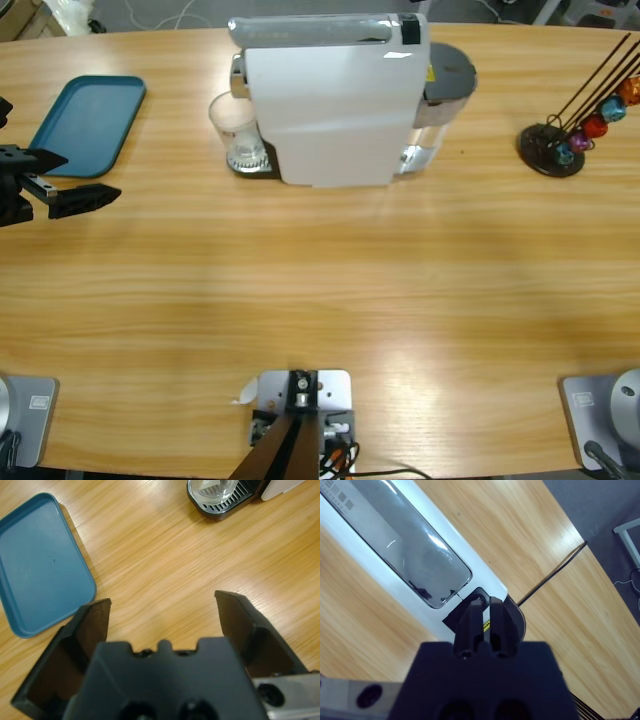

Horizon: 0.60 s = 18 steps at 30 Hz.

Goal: Pour coffee

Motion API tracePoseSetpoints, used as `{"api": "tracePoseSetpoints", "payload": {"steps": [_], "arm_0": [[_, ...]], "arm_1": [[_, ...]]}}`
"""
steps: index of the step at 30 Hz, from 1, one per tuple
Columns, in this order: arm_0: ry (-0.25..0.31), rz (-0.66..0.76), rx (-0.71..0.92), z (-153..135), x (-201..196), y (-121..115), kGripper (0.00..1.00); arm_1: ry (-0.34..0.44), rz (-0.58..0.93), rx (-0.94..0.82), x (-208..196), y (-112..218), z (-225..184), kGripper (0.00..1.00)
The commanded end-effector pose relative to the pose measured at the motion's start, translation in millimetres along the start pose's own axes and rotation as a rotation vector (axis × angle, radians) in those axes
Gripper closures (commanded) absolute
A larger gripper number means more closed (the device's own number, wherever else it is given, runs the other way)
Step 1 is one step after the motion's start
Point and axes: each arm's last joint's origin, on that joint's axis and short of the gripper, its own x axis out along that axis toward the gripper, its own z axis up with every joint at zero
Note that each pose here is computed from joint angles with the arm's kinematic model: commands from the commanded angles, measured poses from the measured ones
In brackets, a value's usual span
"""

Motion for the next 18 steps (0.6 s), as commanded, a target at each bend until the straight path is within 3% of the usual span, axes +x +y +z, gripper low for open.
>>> {"api": "tracePoseSetpoints", "payload": {"steps": [1, 18], "arm_0": [[0.021, 0.003, -0.001, -8.1, 3.8, -1.4, 0.106], [0.02, 0.003, -0.001, -7.9, 3.7, -1.4, 0.105]], "arm_1": [[0.093, 0.006, -0.004, 35.6, -3.5, -4.2, 1.0], [0.105, 0.008, 0.01, 40.5, -8.3, -7.7, 1.0]]}}
